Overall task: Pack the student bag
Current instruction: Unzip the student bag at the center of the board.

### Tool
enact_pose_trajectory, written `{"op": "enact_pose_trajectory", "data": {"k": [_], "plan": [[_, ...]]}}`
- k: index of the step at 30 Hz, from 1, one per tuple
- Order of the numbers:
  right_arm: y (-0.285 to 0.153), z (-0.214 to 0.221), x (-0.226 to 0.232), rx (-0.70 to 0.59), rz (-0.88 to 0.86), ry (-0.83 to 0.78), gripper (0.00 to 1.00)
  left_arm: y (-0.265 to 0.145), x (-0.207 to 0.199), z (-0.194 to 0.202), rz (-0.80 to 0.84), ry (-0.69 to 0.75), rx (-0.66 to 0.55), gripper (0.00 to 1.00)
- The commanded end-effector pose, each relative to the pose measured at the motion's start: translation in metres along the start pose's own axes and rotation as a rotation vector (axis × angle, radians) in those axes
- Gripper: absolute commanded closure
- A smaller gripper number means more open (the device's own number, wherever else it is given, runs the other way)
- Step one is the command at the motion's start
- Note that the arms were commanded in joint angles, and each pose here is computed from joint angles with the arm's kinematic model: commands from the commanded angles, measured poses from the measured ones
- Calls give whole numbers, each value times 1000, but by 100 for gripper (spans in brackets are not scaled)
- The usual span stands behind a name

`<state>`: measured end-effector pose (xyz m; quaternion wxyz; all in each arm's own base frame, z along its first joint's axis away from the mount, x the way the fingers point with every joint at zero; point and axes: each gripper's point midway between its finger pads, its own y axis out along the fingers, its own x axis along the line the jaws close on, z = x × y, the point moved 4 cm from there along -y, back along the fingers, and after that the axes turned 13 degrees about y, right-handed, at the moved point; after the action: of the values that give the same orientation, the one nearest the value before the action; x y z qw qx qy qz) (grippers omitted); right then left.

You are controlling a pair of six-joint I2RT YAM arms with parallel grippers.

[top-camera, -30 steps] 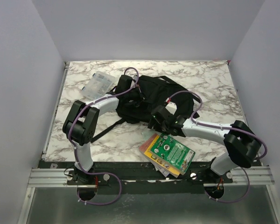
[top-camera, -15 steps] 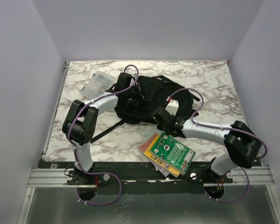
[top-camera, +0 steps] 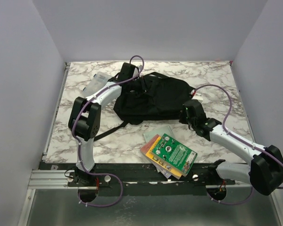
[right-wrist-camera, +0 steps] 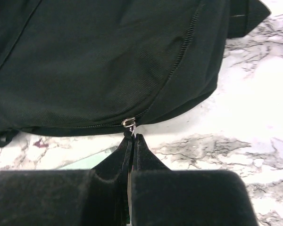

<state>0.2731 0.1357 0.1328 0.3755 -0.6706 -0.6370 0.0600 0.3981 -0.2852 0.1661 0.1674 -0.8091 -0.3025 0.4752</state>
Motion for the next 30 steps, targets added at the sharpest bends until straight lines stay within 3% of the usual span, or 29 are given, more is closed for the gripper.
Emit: {"op": "enact_pose_trajectory", "data": {"k": [1, 4, 10, 15, 20, 24, 30], "plan": [[-2, -6, 17, 19, -93, -55, 100, -20, -21, -6, 52, 82, -4, 66], [-2, -7, 20, 13, -110, -52, 100, -33, -35, 6, 56, 108, -6, 42], [2, 1, 27, 53, -151, -23, 100, -67, -64, 40, 30, 222, -47, 25], [0, -2, 30, 46, -168, -16, 100, -78, -73, 97, 53, 213, -32, 24], [-1, -8, 34, 25, -186, -16, 100, -60, -50, 147, 46, 83, 19, 32], [-3, -9, 35, 25, -198, -15, 100, -43, -27, 161, -21, 22, 43, 33], [-8, -3, 35, 39, -224, 5, 100, -11, 7, 150, -127, -68, 53, 33]]}}
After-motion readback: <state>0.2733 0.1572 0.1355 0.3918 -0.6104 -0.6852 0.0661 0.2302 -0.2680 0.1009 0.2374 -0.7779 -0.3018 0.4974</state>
